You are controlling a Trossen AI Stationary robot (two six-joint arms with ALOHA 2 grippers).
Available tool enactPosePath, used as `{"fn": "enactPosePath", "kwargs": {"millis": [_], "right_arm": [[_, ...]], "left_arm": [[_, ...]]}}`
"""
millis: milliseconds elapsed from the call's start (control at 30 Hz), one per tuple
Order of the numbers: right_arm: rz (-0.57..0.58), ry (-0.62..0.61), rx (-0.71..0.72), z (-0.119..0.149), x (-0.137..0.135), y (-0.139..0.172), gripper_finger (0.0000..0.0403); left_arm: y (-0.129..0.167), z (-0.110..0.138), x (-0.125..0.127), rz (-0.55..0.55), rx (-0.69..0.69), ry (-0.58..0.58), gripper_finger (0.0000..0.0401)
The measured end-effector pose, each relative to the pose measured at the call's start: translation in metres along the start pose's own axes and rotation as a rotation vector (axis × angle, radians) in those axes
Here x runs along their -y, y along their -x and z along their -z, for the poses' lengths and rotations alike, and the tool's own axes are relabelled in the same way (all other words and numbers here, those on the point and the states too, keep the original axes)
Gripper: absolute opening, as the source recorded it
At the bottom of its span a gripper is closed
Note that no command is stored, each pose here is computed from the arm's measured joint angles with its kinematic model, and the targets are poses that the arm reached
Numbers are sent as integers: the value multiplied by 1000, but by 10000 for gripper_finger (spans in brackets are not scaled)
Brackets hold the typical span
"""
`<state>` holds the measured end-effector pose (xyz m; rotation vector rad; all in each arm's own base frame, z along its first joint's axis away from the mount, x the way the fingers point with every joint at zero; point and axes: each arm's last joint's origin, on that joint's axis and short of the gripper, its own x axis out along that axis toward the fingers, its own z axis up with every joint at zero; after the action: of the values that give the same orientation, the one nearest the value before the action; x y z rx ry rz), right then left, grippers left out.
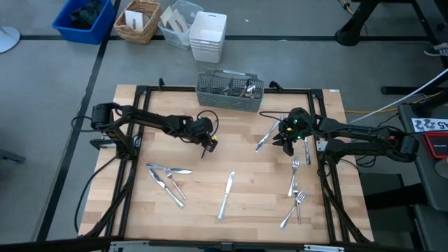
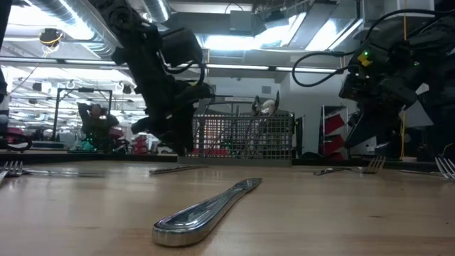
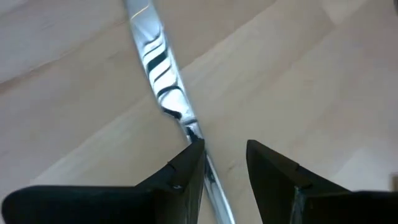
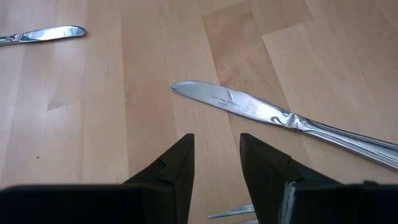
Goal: Sort silverware
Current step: Put the table knife into the gray silverware organizer
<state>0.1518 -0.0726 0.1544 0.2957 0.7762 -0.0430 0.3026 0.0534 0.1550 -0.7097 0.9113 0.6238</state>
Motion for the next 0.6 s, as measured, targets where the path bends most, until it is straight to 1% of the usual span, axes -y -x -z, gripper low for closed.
{"fn": "enactPosePath", "kwargs": {"millis": [300,600], "right_arm": [[0,0,0,0,0,0,131],[0,0,0,0,0,0,131]], "left_arm": [[1,5,5,-20,17,-24,111],[-1,6,4,-36,23,-25,111]]}}
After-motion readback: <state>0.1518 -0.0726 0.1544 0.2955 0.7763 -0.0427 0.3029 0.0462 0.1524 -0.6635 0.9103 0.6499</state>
